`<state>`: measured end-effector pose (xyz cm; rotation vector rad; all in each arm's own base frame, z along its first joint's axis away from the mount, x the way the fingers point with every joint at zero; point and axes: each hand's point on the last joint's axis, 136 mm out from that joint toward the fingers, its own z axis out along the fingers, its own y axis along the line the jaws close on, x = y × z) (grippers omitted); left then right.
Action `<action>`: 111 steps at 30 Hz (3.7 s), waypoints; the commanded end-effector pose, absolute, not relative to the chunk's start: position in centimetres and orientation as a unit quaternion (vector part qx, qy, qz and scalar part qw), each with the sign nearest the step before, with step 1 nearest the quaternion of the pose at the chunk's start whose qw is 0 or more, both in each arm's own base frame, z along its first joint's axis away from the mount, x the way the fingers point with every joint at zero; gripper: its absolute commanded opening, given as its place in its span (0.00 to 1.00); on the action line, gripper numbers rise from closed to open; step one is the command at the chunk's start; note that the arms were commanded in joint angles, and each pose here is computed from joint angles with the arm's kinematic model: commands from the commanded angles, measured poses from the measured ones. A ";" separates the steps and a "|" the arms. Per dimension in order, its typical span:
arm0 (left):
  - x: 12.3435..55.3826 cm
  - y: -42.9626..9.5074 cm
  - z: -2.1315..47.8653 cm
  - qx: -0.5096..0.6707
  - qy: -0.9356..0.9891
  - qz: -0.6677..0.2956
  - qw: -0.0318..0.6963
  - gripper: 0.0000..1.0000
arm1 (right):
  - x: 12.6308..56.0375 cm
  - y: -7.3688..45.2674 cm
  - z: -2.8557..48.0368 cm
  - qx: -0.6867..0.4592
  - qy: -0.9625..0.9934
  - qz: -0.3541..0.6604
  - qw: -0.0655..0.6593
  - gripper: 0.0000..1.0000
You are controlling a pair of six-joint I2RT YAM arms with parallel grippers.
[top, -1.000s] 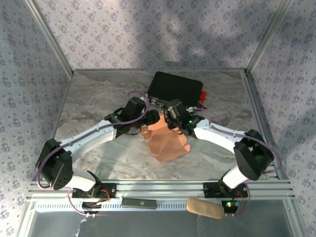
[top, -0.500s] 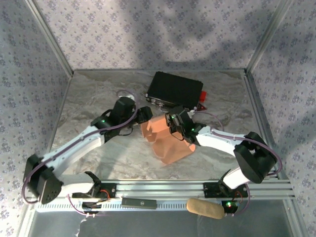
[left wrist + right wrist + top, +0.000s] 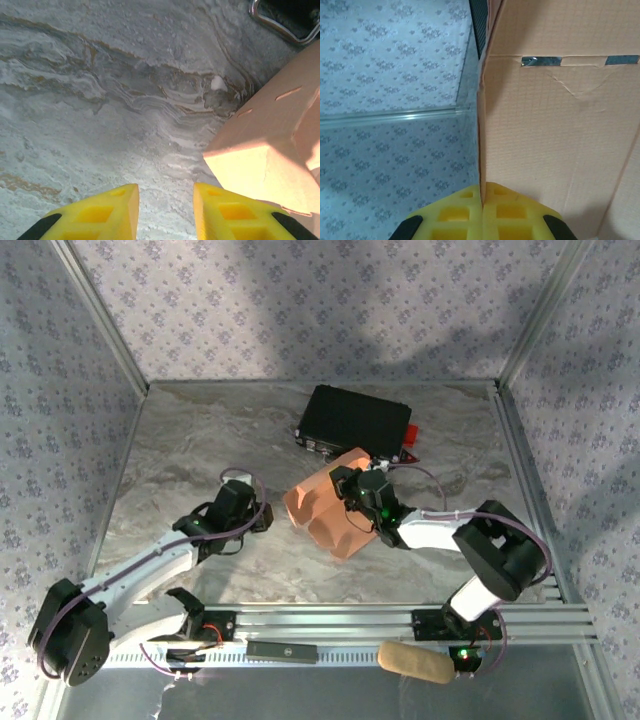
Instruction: Fold the paper box
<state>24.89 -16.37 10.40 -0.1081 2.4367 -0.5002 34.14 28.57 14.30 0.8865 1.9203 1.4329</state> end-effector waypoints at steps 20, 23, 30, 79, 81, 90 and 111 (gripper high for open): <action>25.7 -22.2 10.2 0.168 0.840 -0.289 0.426 0.21 | 33.8 28.8 12.1 0.280 0.737 0.560 0.255 0.00; 24.7 -22.5 10.3 0.203 0.811 -0.299 0.460 0.27 | 34.0 28.7 12.2 0.281 0.736 0.561 0.256 0.00; 24.2 -22.7 9.5 0.226 0.815 -0.292 0.447 0.28 | 34.3 29.2 13.1 0.275 0.732 0.569 0.256 0.00; 28.9 -27.0 10.1 0.132 0.795 -0.203 0.556 0.28 | 34.2 29.4 12.0 0.319 0.715 0.568 0.256 0.00; 29.0 -26.9 10.0 0.124 0.795 -0.200 0.559 0.28 | 34.1 29.3 11.7 0.326 0.714 0.564 0.255 0.00; 29.5 -26.6 9.6 0.104 0.793 -0.192 0.568 0.23 | 33.4 29.3 11.5 0.333 0.708 0.560 0.274 0.00; 30.9 -26.3 10.6 0.062 0.796 -0.172 0.577 0.00 | 32.9 29.9 9.7 0.365 0.706 0.549 0.258 0.00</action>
